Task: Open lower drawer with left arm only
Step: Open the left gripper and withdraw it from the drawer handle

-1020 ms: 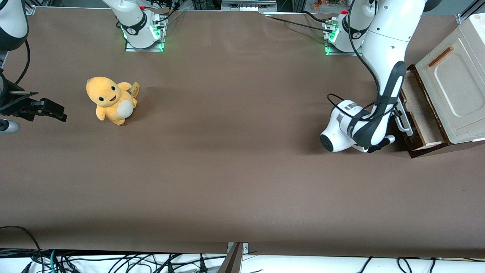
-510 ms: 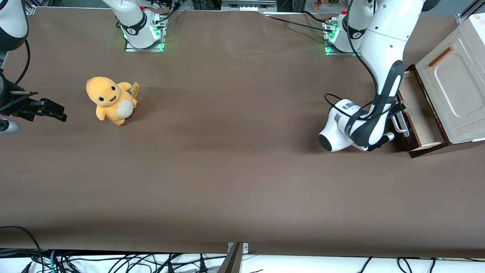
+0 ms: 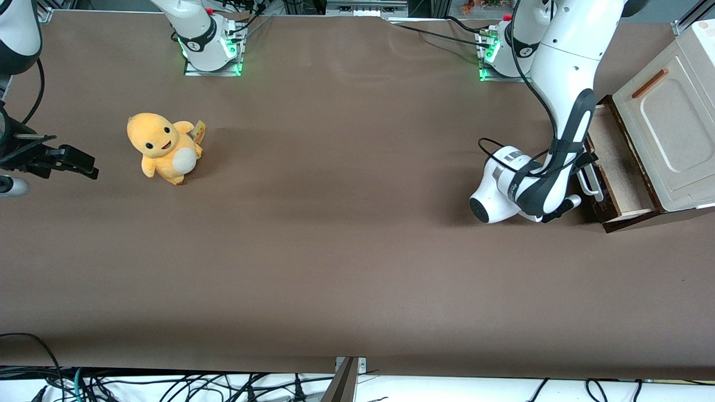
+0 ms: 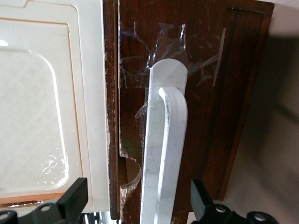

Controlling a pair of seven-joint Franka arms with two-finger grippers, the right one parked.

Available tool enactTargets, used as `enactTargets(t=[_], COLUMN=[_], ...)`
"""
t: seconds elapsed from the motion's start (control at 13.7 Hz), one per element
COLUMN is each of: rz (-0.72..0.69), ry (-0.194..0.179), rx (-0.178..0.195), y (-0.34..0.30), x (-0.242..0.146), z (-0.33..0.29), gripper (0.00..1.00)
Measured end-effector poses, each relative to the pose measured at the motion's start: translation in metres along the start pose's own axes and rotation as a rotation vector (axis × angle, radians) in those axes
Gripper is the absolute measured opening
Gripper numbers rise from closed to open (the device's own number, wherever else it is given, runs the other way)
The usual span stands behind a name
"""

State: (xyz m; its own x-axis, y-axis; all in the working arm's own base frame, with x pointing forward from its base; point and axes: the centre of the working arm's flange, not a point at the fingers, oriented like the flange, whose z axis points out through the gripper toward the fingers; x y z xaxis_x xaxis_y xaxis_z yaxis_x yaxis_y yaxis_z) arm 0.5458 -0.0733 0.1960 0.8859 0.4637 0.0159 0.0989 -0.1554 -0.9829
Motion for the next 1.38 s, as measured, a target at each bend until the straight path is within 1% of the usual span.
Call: enactTargets(t=[0.22,0.44,0.51,0.58,0.73,0.87,1.02,1.17,1.24,1.38], rz=[-0.001,0.037,0.057,0.087,0.157,0.227,0.275,0.321,0.34,0.378], ry=[-0.021,-0.033,-0.038,-0.044,-0.064,-0.084,-0.086,-0.094,-0.093,-0.08], rx=[-0.047,-0.097,-0.117,-0.137,-0.193,-0.28,-0.364,-0.457,-0.511,-0.635], y=[-0.007,-0.018,-0.023,-0.028,-0.038,-0.058,-0.085,-0.108,-0.119,-0.142], x=[0.002,0.009,0.012,0.014,0.018,0.024,0.031,0.038,0.044,0.059], z=[-0.014,-0.03,-0.035,-0.04,-0.052,-0.067,-0.081,-0.091,-0.096,-0.102], gripper=[0.97,0.97,0.97,1.0,1.0,1.0,1.0,1.0,1.0,1.0])
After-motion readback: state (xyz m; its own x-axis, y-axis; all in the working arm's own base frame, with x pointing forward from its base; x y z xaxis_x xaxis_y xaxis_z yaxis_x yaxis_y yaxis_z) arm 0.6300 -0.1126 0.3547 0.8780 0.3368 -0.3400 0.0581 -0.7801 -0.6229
